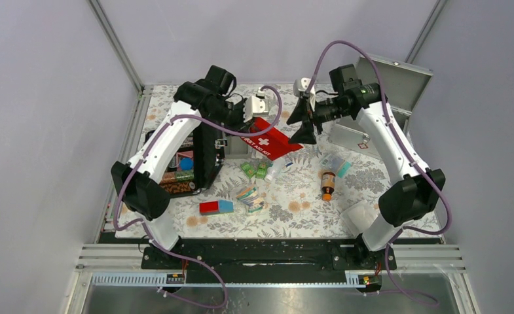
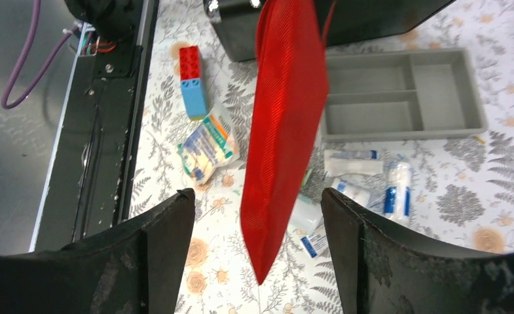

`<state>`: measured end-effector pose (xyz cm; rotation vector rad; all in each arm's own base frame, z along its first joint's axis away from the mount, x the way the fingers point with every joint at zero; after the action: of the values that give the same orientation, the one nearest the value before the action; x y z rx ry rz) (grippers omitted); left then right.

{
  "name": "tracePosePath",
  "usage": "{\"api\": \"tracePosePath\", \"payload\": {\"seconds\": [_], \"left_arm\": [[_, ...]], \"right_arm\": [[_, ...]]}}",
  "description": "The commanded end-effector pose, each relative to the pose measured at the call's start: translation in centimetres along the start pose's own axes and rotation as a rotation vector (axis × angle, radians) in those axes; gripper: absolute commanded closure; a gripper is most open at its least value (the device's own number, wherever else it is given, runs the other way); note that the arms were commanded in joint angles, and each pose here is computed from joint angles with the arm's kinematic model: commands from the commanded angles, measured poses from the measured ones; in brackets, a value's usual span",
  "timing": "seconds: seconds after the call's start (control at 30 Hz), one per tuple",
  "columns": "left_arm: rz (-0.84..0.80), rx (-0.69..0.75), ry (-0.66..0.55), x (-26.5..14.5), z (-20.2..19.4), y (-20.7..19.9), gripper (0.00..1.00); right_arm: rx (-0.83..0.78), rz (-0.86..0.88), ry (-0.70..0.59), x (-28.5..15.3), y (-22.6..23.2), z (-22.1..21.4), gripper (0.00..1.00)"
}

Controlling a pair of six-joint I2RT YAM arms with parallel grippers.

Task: Organize the medicine kit
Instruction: Adjust the medicine pouch.

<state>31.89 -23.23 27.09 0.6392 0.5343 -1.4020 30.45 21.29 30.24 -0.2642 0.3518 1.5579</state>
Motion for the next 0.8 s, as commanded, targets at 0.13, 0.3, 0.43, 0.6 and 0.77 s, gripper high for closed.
{"api": "tracePosePath", "payload": {"seconds": [0.13, 0.3, 0.43, 0.6, 0.77], "left_arm": [[0.078, 0.122, -0.022, -1.5, 1.9, 0.8, 1.00], [0.046, 0.153, -0.080, -1.8, 3.1, -0.1, 1.00], [0.034, 0.157, -0.106, -2.0, 3.6, -0.5, 1.00], [0.065, 0.099, -0.113, -2.2, 4.3, 0.1, 0.95], [0.079, 0.052, -0.166, -2.9, 5.8, 0.3, 0.92]], "right_arm": [[0.008, 0.054, 0.044, 1.5, 2.3, -1.9, 0.23], [0.048, 0.018, 0.050, 2.7, 1.2, -2.2, 0.25], [0.068, 0.015, 0.051, 3.5, 0.7, -2.3, 0.30], [0.093, 0.008, 0.056, 4.2, 0.4, -2.4, 0.50], [0.124, -0.009, 0.058, 4.4, 0.2, -2.7, 0.62]]}}
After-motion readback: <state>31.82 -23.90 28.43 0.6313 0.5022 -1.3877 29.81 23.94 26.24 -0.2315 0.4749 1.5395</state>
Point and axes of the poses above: each gripper's point midway between its finger pads, its own x axis out along the fingers, its own y axis along the line the jaws close on, z = x × y, the point moved 3 cm from there along -x, back along the fingers
